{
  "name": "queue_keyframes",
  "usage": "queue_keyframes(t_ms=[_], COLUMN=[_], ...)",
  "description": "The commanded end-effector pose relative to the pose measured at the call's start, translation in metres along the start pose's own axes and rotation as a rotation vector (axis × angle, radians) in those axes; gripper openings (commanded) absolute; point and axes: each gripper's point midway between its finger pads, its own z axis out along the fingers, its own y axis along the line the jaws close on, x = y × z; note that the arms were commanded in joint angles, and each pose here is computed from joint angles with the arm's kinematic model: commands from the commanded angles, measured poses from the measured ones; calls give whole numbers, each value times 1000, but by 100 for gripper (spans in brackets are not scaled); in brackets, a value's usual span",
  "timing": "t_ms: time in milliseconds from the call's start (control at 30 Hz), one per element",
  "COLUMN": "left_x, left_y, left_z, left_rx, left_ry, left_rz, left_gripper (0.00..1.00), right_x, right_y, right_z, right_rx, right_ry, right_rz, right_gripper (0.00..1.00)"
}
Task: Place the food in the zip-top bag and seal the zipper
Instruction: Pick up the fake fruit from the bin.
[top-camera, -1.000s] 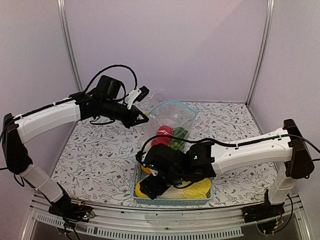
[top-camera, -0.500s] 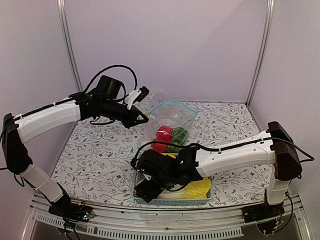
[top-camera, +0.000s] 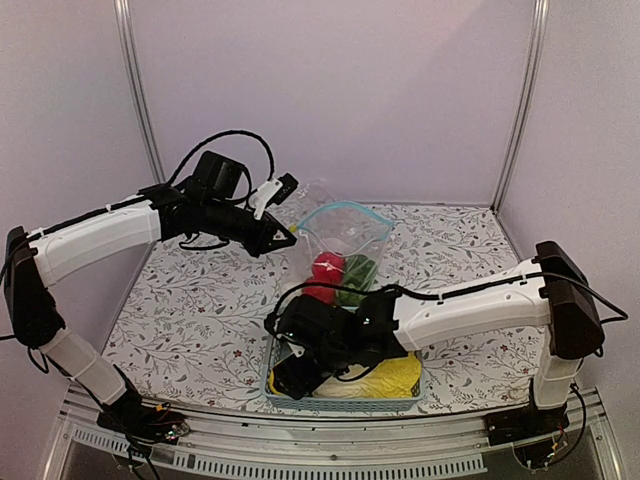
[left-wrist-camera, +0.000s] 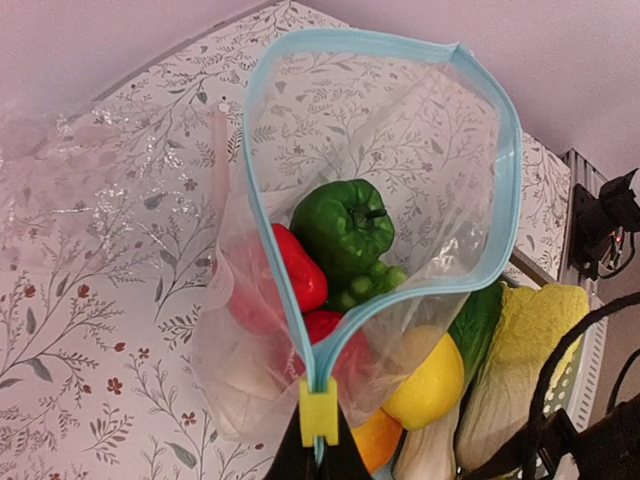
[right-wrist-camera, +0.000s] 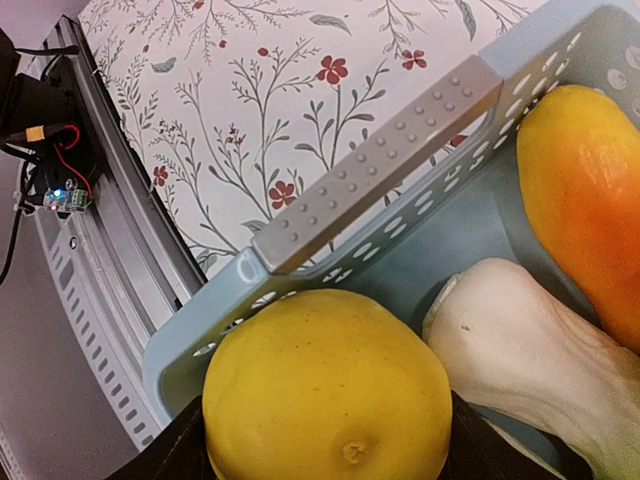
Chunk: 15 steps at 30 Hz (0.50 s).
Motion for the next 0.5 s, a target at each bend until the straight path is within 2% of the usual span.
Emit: queue_keyframes(t_ms=[0,267,467], left_x=[-10,-9,-10], left_y=[-5,-2,-4], left_z=[-11,-11,-12], left_rx=[-8,-20,-13], left_ry=[-23,-20,-23], left_rz=[20,16,13], left_gripper=[0,0,0], right_x=[-23,-60,-79], right_y=[11,7,-23], right_z=[-33,-116,-181], right_rx=[-50,-30,52], right_ry=[-92,-318,-471], right_rz=[4,-29,-8], right_gripper=[61,59,59])
